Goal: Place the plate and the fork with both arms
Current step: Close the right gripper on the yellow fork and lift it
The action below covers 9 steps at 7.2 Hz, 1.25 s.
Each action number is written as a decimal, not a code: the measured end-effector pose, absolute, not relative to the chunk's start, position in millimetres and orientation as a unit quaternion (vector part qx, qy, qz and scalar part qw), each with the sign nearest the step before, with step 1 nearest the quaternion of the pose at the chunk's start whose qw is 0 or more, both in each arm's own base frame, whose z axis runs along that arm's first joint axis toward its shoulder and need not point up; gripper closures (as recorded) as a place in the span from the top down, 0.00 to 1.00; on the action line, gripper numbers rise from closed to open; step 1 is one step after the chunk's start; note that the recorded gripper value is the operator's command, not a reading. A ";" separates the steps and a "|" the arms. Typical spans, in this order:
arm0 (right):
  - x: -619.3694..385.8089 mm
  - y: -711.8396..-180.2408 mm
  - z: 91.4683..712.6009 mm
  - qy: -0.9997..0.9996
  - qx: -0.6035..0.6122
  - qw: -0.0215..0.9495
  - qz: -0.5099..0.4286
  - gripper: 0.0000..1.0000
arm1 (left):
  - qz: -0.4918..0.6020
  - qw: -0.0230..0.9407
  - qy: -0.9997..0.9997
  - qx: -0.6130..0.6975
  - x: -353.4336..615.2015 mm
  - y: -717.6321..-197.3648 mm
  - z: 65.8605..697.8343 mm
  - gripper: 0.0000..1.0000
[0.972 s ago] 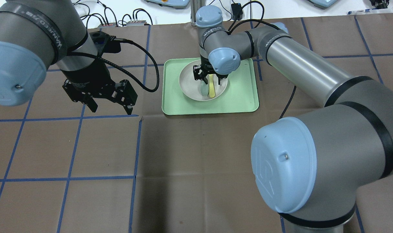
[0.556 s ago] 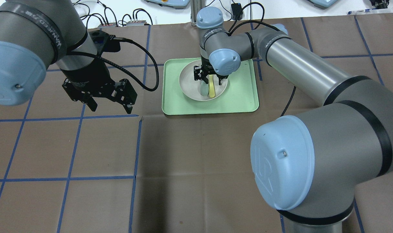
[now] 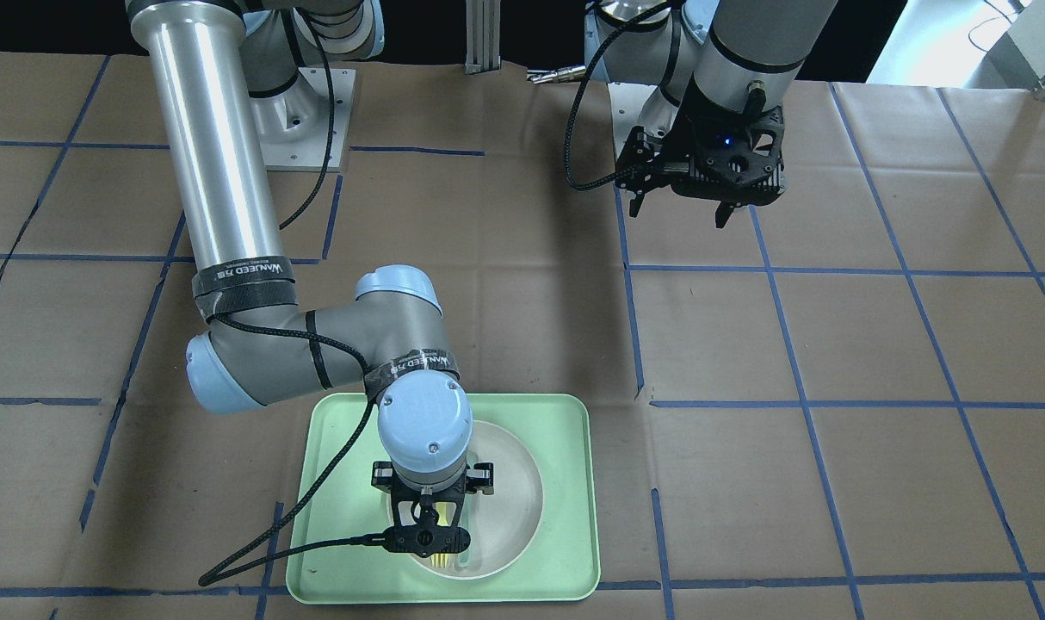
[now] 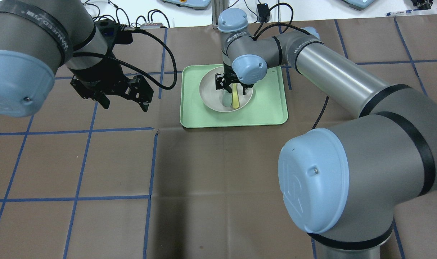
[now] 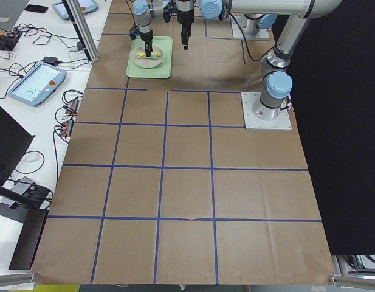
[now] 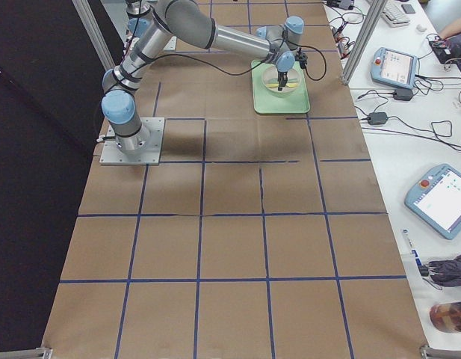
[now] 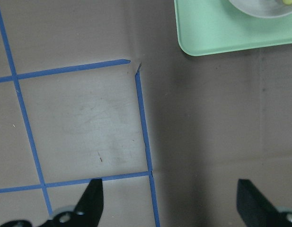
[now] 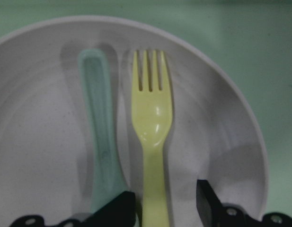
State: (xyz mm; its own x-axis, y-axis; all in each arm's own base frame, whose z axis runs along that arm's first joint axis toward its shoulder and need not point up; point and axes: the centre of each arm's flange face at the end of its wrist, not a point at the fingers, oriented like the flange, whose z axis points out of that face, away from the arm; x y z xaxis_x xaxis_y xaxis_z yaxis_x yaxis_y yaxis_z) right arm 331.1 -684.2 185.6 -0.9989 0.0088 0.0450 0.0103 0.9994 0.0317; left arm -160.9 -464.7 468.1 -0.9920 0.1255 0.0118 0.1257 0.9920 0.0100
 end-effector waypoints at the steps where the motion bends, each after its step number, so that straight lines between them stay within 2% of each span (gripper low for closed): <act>1: 329.9 -684.8 184.7 -1.000 -0.004 0.023 -0.016 0.57 | -0.002 0.005 -0.998 -0.063 -160.7 -464.3 469.8 1.00; 4: 326.8 -687.3 176.1 -0.999 -0.005 0.034 -0.018 0.52 | 0.002 0.007 -0.998 -0.055 -154.9 -465.9 471.8 1.00; 6: 327.4 -688.6 177.6 -0.999 -0.006 0.036 -0.015 0.42 | 0.002 0.008 -1.000 -0.026 -129.8 -474.3 471.1 1.00; 8: 328.8 -689.9 181.3 -0.999 -0.008 0.035 -0.011 0.42 | 0.007 0.008 -1.000 -0.016 -121.6 -478.1 471.5 1.00; 9: 329.7 -689.9 182.3 -0.999 -0.008 0.035 -0.010 0.37 | 0.021 0.007 -1.000 -0.009 -121.0 -482.2 472.9 1.00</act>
State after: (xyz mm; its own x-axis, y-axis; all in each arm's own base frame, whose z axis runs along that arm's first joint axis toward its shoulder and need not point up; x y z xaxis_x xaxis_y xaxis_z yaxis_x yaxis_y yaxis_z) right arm 329.7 -689.9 182.3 -0.9974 0.0161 0.0697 0.0175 0.9997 0.0197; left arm -121.0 -482.2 472.9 -0.9997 0.0186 0.0134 0.0180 0.9990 -0.0420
